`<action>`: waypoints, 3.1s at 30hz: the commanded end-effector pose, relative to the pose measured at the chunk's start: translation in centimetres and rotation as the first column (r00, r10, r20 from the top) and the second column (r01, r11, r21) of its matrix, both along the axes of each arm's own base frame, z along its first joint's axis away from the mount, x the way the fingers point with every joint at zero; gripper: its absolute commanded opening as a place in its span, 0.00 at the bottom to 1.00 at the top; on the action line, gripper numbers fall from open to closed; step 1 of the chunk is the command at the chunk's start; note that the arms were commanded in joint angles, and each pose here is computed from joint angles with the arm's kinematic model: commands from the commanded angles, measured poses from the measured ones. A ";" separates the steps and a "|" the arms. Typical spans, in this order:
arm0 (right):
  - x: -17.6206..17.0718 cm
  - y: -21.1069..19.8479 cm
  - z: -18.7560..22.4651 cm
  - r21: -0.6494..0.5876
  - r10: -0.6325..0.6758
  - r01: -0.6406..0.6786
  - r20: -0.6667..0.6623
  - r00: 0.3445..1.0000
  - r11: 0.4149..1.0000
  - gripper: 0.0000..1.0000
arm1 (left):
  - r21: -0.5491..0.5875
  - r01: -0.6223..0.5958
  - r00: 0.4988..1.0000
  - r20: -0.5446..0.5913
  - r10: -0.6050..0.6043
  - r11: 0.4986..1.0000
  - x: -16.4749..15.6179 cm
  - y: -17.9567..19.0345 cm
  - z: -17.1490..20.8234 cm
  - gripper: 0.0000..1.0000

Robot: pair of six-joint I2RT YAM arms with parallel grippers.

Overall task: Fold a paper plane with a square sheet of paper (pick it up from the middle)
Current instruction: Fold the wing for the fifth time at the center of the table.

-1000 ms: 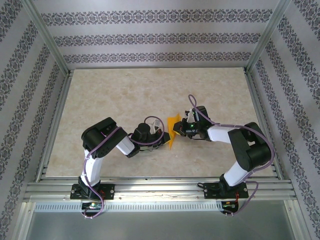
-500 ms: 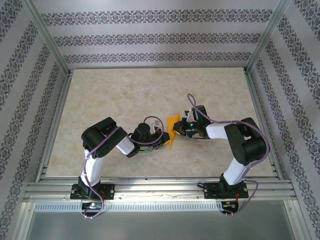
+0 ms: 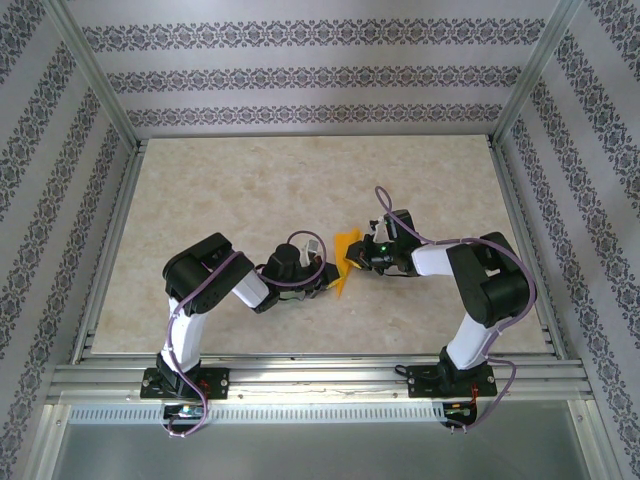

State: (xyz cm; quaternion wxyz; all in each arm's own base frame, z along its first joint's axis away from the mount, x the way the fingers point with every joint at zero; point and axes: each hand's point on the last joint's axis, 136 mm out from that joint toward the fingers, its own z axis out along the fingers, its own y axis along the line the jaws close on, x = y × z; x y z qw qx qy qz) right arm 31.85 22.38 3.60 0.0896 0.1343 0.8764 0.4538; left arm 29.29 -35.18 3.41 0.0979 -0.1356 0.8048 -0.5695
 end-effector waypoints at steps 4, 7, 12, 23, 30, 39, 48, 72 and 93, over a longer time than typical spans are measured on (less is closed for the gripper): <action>0.6 0.0 0.2 0.008 0.011 -0.012 0.037 0.999 1.000 0.08 | 0.064 0.010 0.997 -0.081 -0.005 0.998 -0.3 0.7 -2.7 0.00; 0.6 -0.1 -0.1 0.003 0.009 -0.009 0.032 0.999 1.000 0.08 | 0.060 0.007 0.996 -0.089 -0.002 0.998 -0.2 0.8 -2.8 0.00; 0.8 -0.1 -0.4 0.004 0.004 -0.004 0.028 1.000 1.000 0.08 | 0.065 0.007 0.995 -0.100 -0.001 0.998 -0.2 0.9 -2.9 0.00; 0.9 -0.2 -1.6 0.000 0.008 -0.008 0.005 1.000 1.000 0.09 | 0.087 -0.011 0.991 -0.132 0.023 0.996 -0.4 1.4 -3.8 0.00; 0.6 -0.3 -2.5 -0.020 0.013 -0.014 -0.023 1.000 1.000 0.09 | 0.106 -0.020 0.988 -0.151 0.036 0.994 -0.8 1.9 -4.6 0.00; -0.1 -0.1 -3.3 -0.076 0.033 -0.038 -0.061 0.998 0.996 0.09 | 0.086 -0.017 0.991 -0.134 0.028 0.996 -1.2 2.1 -4.2 0.08; -0.3 0.5 -3.4 -0.089 0.039 -0.045 -0.071 0.997 0.995 0.08 | 0.217 0.088 0.989 -0.138 -0.059 0.972 -3.2 2.6 -4.0 0.19; -0.7 0.3 -3.7 -0.113 0.035 -0.045 -0.088 0.995 0.993 0.08 | 0.285 0.264 0.959 -0.178 -0.220 0.921 -6.1 1.2 -3.4 0.13; -1.0 0.8 -3.8 -0.128 0.059 -0.071 -0.094 0.994 0.989 0.08 | 0.313 0.305 0.948 -0.195 -0.253 0.899 -7.5 1.3 -3.1 0.17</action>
